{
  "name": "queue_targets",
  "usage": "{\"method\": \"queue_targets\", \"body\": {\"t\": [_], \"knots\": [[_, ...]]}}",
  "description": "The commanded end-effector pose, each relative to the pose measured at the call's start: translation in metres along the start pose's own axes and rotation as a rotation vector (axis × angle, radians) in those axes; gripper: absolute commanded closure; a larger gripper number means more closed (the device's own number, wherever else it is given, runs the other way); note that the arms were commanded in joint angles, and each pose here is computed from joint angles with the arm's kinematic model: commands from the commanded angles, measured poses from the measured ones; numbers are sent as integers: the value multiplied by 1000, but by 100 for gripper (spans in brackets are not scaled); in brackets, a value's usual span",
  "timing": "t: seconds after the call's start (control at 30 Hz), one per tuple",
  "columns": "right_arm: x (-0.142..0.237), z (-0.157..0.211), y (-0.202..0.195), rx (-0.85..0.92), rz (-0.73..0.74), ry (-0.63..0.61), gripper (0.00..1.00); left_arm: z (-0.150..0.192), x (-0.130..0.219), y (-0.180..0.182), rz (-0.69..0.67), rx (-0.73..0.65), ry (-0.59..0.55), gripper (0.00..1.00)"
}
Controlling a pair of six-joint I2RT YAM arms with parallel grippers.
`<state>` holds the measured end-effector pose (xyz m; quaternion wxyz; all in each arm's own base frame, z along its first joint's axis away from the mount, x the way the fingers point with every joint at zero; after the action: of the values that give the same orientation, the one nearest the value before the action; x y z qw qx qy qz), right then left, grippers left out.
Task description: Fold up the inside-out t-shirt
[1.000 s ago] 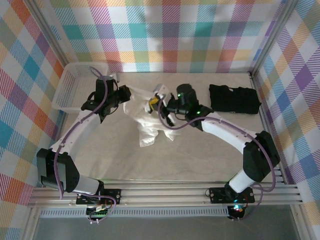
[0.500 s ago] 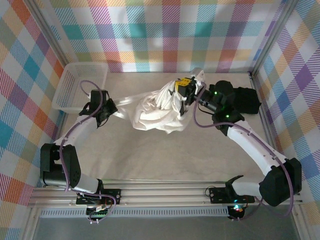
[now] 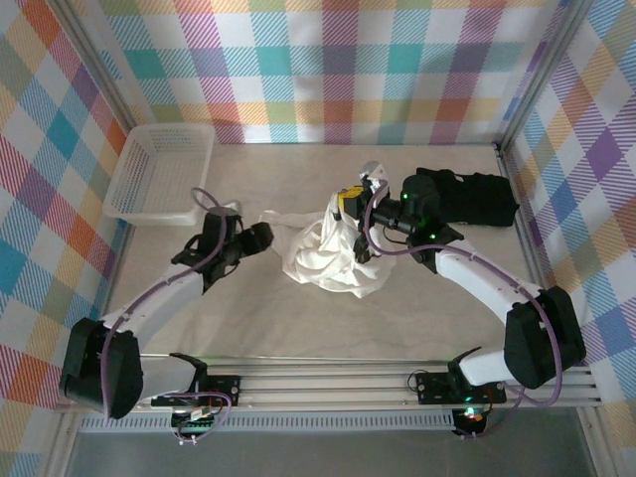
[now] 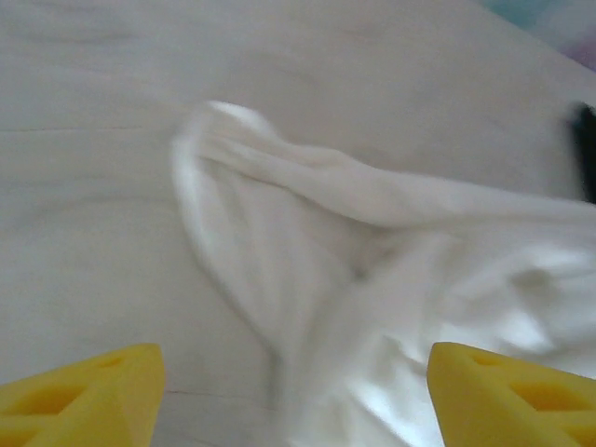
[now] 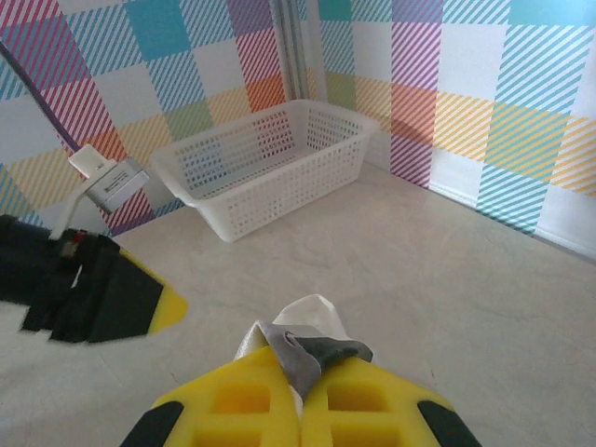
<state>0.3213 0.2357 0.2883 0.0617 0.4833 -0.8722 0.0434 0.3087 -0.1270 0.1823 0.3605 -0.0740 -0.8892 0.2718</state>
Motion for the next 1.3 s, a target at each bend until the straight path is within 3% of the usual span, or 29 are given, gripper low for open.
{"method": "queue_targets", "body": {"t": [0.0,0.13,0.37,0.47,0.57,0.6,0.77,0.83,0.97,1.27], "knots": [[1,-15,2,36,-22,-57,100,14,-11,-38,171,-107,59,25],[4,-17,3,38,-22,-65,100,17,-40,-59,173,-190,133,26],[9,-24,4,47,-8,-73,100,22,-98,-88,235,-219,282,30],[15,-38,1,65,27,-96,100,25,-122,-91,216,-196,329,57],[35,-74,-10,61,84,-169,100,3,-126,-89,203,-154,288,95],[48,-90,-11,58,88,-216,100,-13,-120,-87,214,-113,255,100],[106,-142,12,161,108,-398,100,-93,-64,-54,289,149,22,100],[115,-134,19,188,121,-393,100,-109,-43,-32,268,233,-53,100],[104,-81,16,170,134,-280,100,-108,-27,-9,234,284,-88,100],[70,17,12,32,42,-42,100,-64,-52,43,11,229,-40,100]]}}
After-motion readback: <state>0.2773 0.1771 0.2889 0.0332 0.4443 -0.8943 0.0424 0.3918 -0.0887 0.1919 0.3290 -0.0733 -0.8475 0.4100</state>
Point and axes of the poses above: each hand's point on the last joint's axis, 136 mm out from that joint toward the fingers, its own x axis back along the fingers, its own y axis along the line the jaws close on, z = x × y, the point moved 5 cm from there along x, back along the fingers, and after that the axes turned 8 degrees about x, right-handed, at the moved point
